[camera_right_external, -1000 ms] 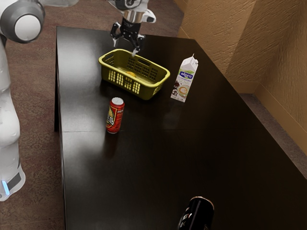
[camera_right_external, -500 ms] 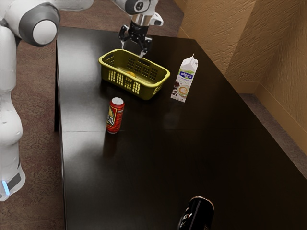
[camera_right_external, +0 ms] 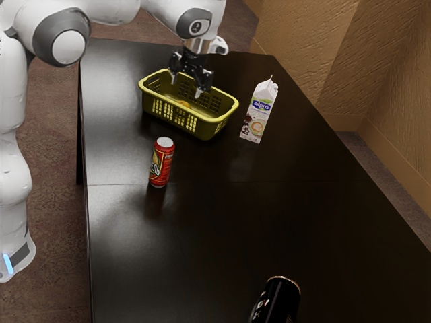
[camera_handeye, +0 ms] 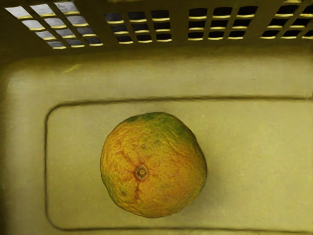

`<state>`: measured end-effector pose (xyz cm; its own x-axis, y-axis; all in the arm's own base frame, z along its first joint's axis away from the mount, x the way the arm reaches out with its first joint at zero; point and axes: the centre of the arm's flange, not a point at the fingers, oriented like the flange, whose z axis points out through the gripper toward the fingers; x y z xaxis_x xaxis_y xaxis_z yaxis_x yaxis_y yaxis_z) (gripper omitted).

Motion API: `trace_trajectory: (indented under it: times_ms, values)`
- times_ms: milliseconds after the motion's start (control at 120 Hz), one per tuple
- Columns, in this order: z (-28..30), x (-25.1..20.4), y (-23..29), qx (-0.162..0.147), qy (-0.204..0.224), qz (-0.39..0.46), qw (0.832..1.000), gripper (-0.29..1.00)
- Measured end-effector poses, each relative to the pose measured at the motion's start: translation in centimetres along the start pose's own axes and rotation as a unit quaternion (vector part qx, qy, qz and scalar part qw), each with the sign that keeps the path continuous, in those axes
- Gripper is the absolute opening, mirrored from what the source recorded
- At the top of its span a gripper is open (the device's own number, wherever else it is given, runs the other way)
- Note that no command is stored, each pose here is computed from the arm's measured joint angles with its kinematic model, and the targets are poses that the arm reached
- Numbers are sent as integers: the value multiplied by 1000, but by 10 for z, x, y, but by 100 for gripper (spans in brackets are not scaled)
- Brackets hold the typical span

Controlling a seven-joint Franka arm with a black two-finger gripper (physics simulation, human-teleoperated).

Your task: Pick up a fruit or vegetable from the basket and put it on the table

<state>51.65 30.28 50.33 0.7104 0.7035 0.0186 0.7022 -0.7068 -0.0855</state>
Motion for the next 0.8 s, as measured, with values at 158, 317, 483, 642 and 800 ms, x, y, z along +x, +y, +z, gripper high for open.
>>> trace_trajectory:
  times_ms: [158,317,483,642,800]
  values:
    - [20,4,-6,-5,-3,0,1000,70]
    - [34,10,-1,-11,0,5,1000,70]
    - [49,10,-5,-20,-4,2,1000,70]
    - [55,12,-12,-24,-3,-3,1000,70]
    - [67,14,-13,-26,-7,-3,1000,70]
